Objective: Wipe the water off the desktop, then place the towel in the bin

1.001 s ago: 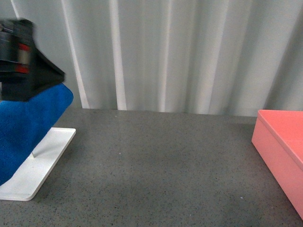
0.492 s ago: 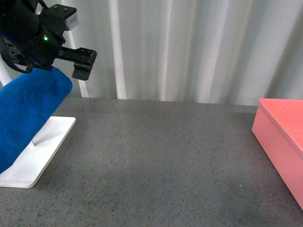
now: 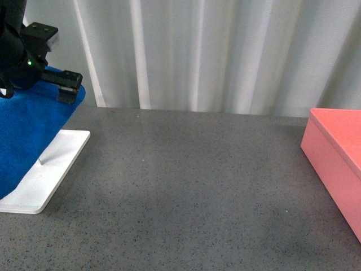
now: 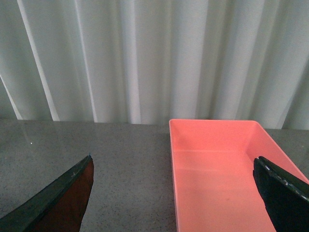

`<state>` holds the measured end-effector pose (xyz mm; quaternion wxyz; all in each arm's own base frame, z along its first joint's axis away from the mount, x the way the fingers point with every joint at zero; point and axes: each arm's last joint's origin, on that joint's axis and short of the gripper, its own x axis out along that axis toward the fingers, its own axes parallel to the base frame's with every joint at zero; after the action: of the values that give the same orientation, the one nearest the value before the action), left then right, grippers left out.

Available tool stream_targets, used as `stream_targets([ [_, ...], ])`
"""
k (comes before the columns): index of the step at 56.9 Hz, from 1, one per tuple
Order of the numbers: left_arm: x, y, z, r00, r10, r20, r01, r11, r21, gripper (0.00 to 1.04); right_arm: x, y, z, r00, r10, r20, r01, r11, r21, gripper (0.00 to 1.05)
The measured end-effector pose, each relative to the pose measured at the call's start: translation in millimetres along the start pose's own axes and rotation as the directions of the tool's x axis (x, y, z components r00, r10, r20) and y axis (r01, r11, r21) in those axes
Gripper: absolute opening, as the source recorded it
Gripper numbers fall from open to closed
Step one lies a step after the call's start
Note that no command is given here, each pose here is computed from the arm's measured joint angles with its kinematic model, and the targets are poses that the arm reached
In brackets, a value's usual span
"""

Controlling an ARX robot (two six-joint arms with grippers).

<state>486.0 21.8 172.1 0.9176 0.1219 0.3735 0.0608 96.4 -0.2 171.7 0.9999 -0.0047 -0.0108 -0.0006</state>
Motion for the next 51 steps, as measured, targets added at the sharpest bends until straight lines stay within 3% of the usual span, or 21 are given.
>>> stream_targets([
  [8,4,-2,-10,1.000,0.002,-0.004,-0.002,0.999,0.037,0.97,0,0,0,1.000,0.000,0.000,0.000,1.000,0.000,0.98],
  [17,6,3,-14,1.000,0.014,-0.010,-0.014,0.999,0.039,0.66,0,0,0,1.000,0.000,0.000,0.000,1.000,0.000,0.98],
  [39,-3,8,-10,0.999,0.042,0.012,-0.043,0.998,0.051,0.12,0,0,0,1.000,0.000,0.000,0.000,1.000,0.000,0.98],
  [51,-17,4,-4,0.999,0.006,0.042,-0.009,0.998,0.067,0.08,0,0,0,1.000,0.000,0.000,0.000,1.000,0.000,0.98],
])
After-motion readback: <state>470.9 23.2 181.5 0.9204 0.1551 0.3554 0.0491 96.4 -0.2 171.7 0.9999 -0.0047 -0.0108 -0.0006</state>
